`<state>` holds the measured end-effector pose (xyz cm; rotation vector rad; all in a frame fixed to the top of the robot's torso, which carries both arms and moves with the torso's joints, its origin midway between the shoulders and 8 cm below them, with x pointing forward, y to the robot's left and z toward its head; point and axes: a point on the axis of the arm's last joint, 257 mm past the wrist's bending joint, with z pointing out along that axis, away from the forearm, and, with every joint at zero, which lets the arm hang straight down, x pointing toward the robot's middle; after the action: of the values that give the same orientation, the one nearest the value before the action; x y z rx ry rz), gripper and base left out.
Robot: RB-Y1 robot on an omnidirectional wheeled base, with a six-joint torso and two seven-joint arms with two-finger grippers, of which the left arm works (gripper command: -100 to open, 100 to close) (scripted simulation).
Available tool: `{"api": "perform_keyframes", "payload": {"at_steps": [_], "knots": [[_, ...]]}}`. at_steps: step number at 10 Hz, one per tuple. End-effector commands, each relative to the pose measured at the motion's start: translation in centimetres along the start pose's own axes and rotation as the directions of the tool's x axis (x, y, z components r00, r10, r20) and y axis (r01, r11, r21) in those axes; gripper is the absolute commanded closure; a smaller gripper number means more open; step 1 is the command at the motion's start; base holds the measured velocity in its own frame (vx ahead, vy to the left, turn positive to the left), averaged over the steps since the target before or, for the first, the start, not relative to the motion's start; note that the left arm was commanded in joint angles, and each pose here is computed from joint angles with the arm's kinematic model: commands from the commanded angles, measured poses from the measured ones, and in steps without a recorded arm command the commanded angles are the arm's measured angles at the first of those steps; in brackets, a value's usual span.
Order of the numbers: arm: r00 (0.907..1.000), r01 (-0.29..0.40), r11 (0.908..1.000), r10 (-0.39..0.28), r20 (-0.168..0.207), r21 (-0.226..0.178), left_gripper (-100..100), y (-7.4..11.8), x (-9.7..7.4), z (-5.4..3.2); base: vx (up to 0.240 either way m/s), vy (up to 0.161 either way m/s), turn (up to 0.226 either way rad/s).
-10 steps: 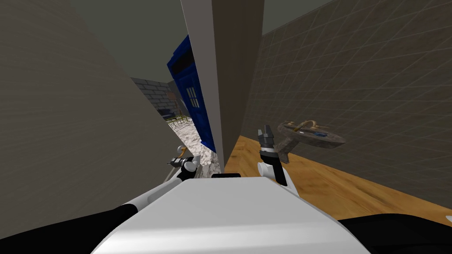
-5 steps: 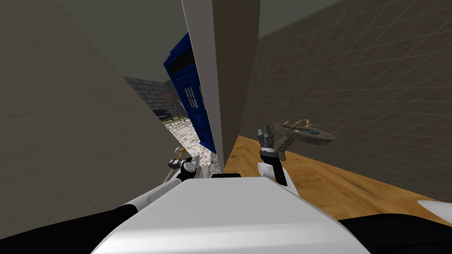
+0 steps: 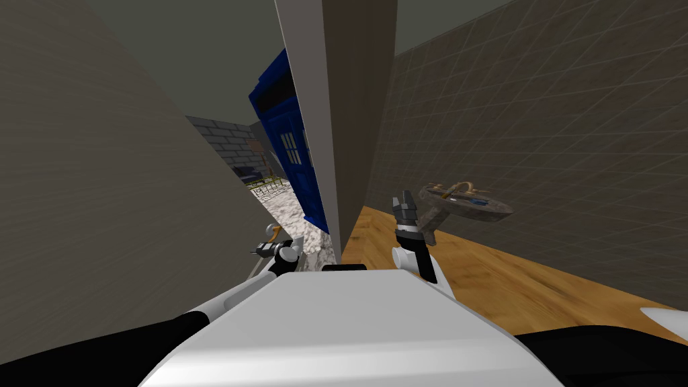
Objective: Push the door open
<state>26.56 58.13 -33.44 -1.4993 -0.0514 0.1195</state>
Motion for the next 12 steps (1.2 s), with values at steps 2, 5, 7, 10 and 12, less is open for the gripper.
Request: {"api": "perform_keyframes", "payload": {"at_steps": [2, 5, 7, 10, 12], "knots": [[1.0000, 0.002, 1.0000, -0.002, 0.000, 0.003, 100, -0.2, 0.1, 0.08, 0.001, -0.003, 0.008], [0.9977, -0.009, 0.9999, 0.010, 0.067, -0.011, 100, 0.3, -1.9, 0.70, -0.011, 0.053, -0.144], [0.9963, -0.012, 0.9998, 0.013, 0.085, -0.015, 100, 0.4, -2.5, 0.86, -0.005, 0.033, -0.061], [0.9963, -0.012, 0.9998, 0.013, 0.085, -0.015, 100, 0.4, -2.5, 0.86, 0.000, 0.004, -0.006], [0.9963, -0.012, 0.9998, 0.013, 0.085, -0.015, 100, 0.4, -2.5, 0.86, 0.002, -0.009, 0.026]]}}
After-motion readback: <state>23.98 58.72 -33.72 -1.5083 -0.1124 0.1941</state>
